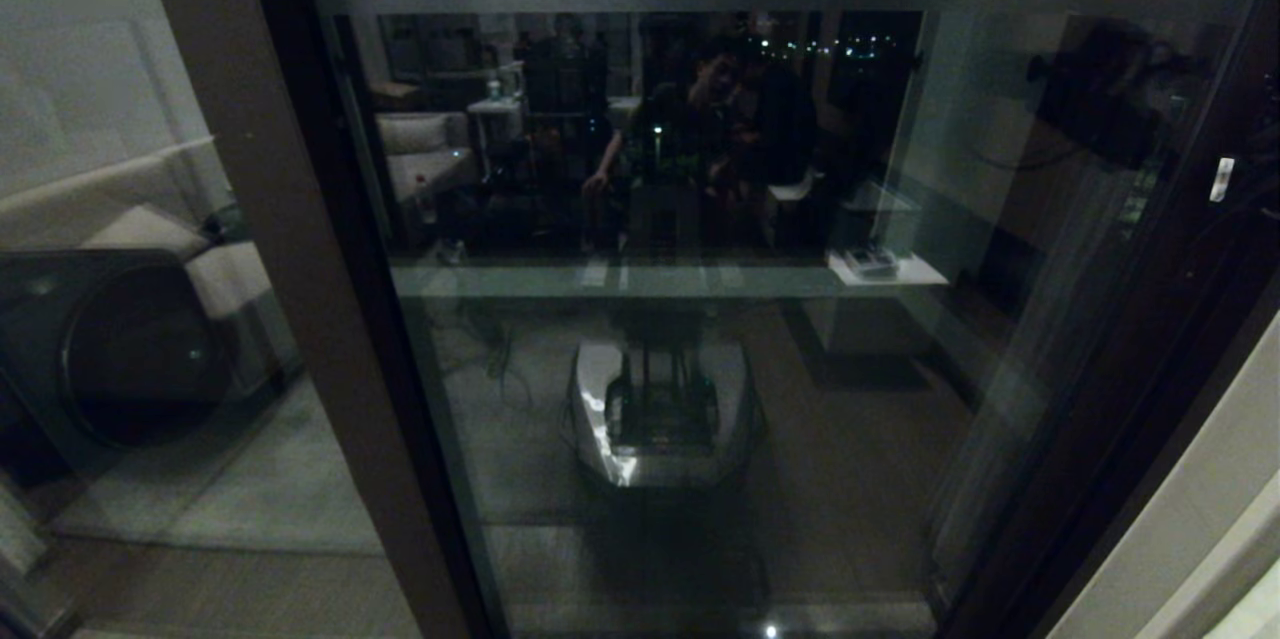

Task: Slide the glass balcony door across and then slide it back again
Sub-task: Close the slid door

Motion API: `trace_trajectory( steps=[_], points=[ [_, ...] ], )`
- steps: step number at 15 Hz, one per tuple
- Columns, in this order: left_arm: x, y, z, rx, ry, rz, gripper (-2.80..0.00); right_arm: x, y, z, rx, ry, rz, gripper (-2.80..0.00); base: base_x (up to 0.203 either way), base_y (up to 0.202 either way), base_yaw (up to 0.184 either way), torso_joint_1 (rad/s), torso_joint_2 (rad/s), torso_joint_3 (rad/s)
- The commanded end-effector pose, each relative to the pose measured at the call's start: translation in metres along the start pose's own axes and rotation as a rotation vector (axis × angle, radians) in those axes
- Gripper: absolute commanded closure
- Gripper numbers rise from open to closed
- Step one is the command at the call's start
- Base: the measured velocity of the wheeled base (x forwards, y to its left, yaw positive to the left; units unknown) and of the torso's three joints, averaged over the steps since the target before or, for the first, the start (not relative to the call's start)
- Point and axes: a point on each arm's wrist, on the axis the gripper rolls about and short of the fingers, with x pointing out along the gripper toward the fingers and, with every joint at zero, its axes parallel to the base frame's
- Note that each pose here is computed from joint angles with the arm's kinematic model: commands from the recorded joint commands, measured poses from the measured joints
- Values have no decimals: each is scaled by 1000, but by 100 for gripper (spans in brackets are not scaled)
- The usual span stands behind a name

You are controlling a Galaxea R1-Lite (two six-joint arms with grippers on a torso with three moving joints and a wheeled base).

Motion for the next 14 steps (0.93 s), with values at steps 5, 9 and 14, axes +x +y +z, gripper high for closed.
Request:
trace_trajectory(
  steps=[5,9,14],
  points=[
    [0,0,0,0,0,0,0,3,-2,1,1,-4,-6,0,0,0,0,0,0,0],
    [0,0,0,0,0,0,0,5,-4,0,2,-4,-10,0,0,0,0,0,0,0],
    [0,0,0,0,0,0,0,6,-5,0,4,-8,-13,0,0,0,0,0,0,0]
  ],
)
